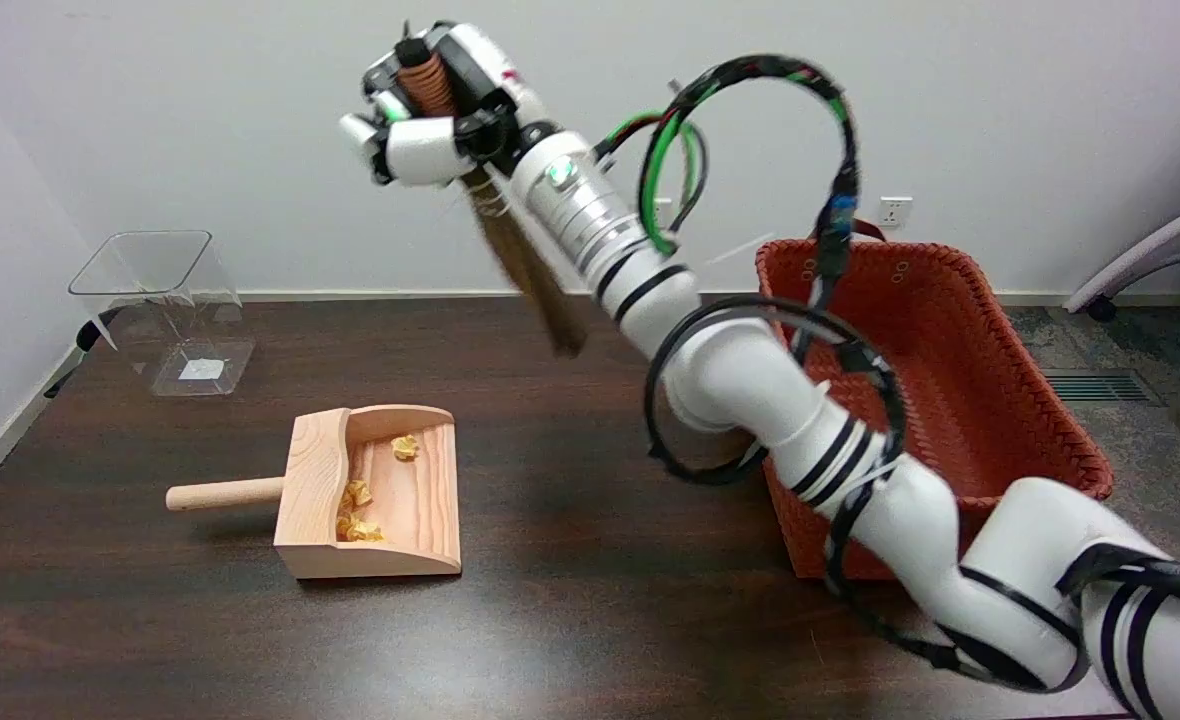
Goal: Place the broom in the basket.
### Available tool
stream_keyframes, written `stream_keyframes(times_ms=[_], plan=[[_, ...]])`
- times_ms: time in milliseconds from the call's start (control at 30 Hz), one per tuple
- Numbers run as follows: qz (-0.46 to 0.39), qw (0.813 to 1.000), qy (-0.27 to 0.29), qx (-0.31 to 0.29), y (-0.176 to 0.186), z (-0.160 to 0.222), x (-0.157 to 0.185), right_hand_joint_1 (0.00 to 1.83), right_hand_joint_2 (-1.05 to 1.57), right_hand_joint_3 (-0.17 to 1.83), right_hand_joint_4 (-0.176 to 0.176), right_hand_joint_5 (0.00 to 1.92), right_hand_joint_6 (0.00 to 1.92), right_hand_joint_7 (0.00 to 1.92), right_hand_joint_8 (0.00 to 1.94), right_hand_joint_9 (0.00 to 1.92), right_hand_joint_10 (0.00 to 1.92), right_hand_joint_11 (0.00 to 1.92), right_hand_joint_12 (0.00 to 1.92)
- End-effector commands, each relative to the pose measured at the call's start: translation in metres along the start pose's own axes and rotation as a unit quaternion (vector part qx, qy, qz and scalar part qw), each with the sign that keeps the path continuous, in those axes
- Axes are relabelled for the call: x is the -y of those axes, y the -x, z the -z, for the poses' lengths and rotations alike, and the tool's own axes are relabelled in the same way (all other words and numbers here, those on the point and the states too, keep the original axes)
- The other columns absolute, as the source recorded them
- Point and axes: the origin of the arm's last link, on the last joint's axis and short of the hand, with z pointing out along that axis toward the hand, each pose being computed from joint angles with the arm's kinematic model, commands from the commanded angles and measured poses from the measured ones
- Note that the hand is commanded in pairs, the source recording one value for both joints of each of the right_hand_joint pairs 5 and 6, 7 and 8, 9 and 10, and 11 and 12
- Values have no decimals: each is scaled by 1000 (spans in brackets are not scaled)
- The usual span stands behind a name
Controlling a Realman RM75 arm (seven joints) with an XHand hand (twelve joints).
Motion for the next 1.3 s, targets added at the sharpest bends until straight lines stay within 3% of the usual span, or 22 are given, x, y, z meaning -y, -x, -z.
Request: stream_keyframes(times_ms=[33,267,533,867,1300], plan=[[118,991,-11,-64,-130,10,22,1445,774,895,0,1920,1920,1920,1920,1920,1920,1920,1920],[136,983,36,-115,-199,41,6,1444,795,873,0,1920,1920,1920,1920,1920,1920,1920,1920],[135,973,64,-175,-251,79,-1,1440,810,845,0,1920,1920,1920,1920,1920,1920,1920,1920],[123,968,85,-203,-274,125,-7,1440,774,854,0,1920,1920,1920,1920,1920,1920,1920,1920],[85,969,122,-195,-255,168,-25,1440,759,867,0,1920,1920,1920,1920,1920,1920,1920,1920]])
